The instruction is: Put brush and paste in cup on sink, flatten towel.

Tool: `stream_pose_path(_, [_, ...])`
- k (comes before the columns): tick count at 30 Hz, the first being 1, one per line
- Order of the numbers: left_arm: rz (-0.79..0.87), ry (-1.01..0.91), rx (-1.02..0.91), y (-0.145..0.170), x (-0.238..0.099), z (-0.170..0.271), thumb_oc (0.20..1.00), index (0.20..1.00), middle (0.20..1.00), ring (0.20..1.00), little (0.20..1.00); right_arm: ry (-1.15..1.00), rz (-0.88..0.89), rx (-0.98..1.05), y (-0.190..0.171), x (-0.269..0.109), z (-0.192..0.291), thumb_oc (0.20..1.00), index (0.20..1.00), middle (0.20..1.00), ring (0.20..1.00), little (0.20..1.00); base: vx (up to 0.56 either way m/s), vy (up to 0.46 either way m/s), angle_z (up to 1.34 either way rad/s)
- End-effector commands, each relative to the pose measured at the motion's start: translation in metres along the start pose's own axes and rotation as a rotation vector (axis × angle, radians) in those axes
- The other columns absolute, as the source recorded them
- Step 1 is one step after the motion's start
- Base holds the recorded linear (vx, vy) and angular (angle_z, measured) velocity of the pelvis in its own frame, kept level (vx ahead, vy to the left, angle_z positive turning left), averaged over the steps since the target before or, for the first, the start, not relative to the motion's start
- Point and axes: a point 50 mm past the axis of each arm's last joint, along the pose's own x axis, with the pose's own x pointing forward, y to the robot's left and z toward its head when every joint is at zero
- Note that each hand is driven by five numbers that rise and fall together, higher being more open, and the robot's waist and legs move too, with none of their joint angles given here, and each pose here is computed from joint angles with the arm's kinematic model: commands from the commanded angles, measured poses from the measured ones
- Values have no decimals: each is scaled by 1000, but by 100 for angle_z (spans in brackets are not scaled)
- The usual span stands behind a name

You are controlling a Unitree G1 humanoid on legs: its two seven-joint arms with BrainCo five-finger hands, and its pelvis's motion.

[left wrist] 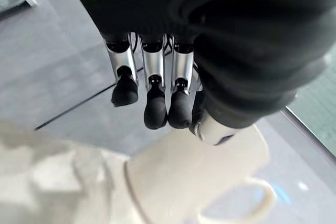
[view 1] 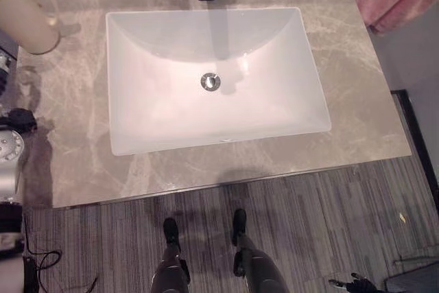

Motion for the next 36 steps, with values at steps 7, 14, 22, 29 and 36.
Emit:
stream_pose_path(7, [187,-24,62,41,38,20,200,200,200,200,200,51,-13,-28,-8,-2,-12,1000,1000,1000,1000,1000,26,7,-7])
stream_pose_path(14, [237,1,45,50,50,24,200,200,200,200,200,37,-18,-15,-10,-1,-7,1000,1000,1000,1000,1000,3,6,-3])
stream_pose_path(22, [278,74,69,66,65,25,200,200,200,200,200,32,-10,-10,-9,-1,-5,1000,1000,1000,1000,1000,0,0,0])
stream_pose_path(29, [284,96,65,62,71,28,200,200,200,200,200,23,3,8,-1,0,-4,1000,1000,1000,1000,1000,0,0,0])
stream_pose_path(36, [258,82,77,51,69,28,200,200,200,200,200,26,15,19,4,-1,-6,1000,1000,1000,1000,1000,2,13,-2])
